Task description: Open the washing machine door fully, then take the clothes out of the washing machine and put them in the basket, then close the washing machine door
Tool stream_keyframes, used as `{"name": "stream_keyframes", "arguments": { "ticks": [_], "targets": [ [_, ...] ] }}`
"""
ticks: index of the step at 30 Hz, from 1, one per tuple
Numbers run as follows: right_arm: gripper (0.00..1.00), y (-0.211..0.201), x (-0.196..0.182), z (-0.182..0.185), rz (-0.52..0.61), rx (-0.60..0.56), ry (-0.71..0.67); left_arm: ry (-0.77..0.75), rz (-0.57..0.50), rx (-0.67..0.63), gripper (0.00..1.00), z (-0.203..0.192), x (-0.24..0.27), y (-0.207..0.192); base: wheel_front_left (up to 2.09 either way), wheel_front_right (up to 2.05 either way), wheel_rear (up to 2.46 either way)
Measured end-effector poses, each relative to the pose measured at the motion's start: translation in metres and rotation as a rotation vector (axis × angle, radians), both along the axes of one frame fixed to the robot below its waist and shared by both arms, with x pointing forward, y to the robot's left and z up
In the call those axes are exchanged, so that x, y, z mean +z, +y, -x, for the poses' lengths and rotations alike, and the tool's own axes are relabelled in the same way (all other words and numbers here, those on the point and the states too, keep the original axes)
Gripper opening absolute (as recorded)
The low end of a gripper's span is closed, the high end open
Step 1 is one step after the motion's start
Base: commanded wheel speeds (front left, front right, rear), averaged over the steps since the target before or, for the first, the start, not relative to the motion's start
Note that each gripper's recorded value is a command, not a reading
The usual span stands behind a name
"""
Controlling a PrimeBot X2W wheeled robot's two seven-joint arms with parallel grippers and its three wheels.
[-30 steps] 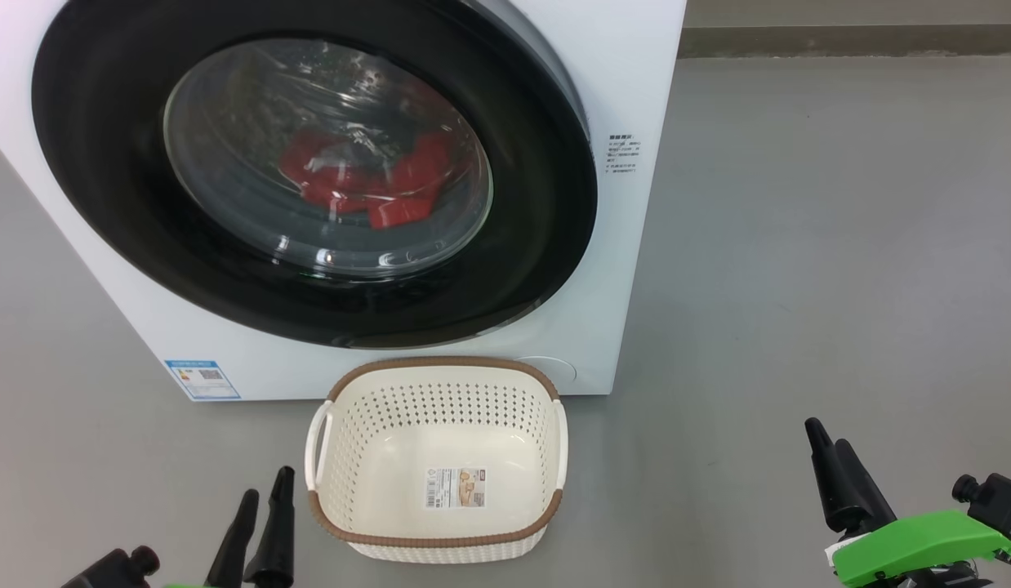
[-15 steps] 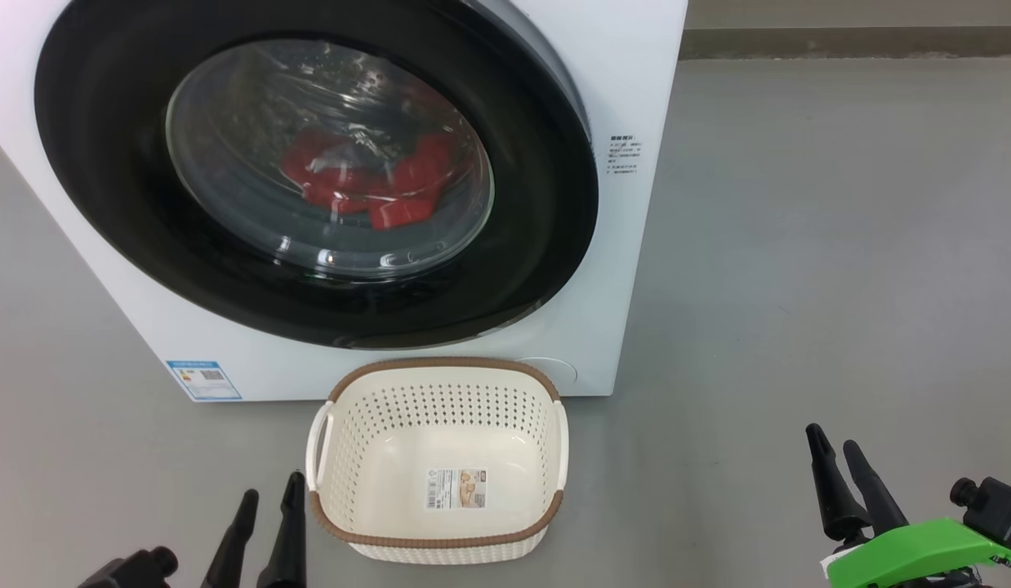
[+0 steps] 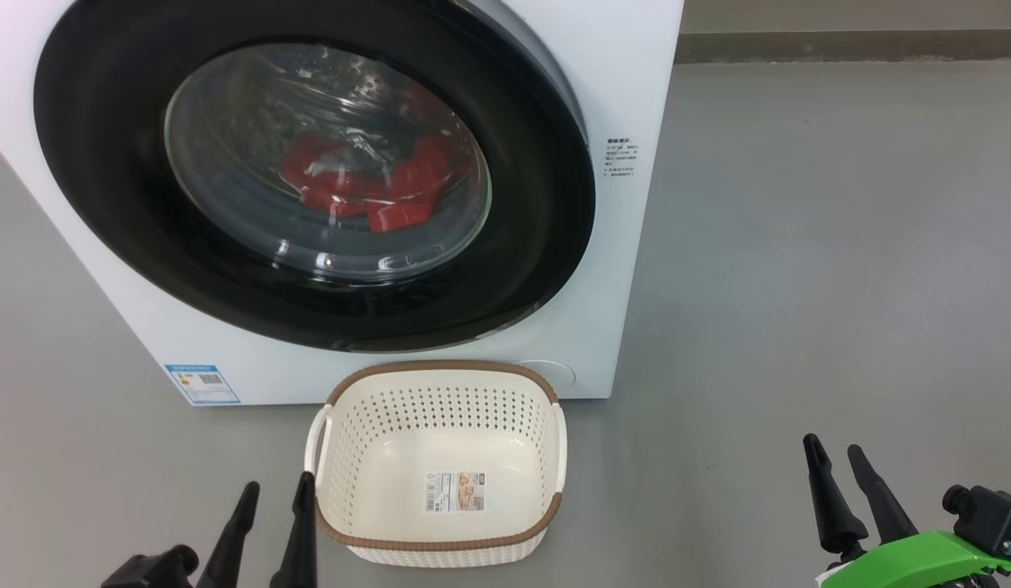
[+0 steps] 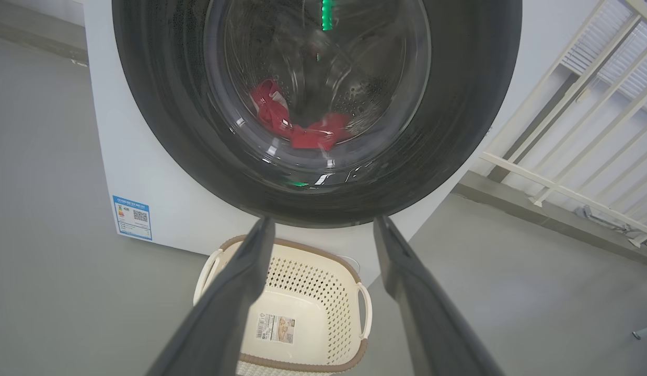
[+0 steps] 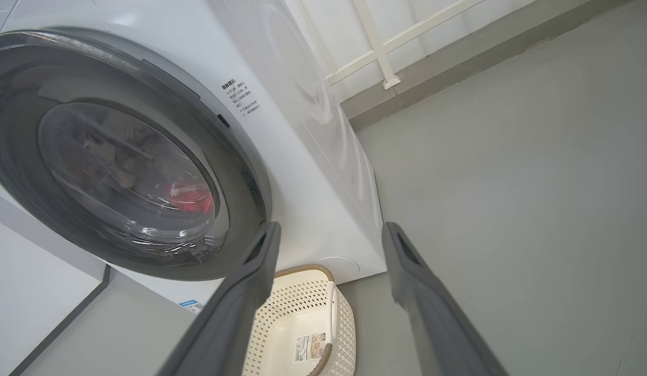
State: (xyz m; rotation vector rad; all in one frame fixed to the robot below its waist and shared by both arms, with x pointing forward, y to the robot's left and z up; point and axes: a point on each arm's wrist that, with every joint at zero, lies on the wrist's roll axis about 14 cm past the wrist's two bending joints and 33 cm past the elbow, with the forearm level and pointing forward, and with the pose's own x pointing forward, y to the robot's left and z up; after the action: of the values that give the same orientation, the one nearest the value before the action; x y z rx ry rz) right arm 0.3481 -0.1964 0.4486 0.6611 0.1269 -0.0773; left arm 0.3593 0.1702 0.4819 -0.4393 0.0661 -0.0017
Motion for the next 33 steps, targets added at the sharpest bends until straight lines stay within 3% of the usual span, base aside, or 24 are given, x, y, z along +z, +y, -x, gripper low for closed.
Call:
{"name": "stream_keyframes", "arguments": {
  "ticks": [33],
  "targets": [
    [1.00,-0.016,-0.002,0.011,0.335,0.015,-0.017,-0.084,-0.349,-0.075,1.00,0.005,0.004,-0.009,0.00,0.00,0.00]
  ]
}}
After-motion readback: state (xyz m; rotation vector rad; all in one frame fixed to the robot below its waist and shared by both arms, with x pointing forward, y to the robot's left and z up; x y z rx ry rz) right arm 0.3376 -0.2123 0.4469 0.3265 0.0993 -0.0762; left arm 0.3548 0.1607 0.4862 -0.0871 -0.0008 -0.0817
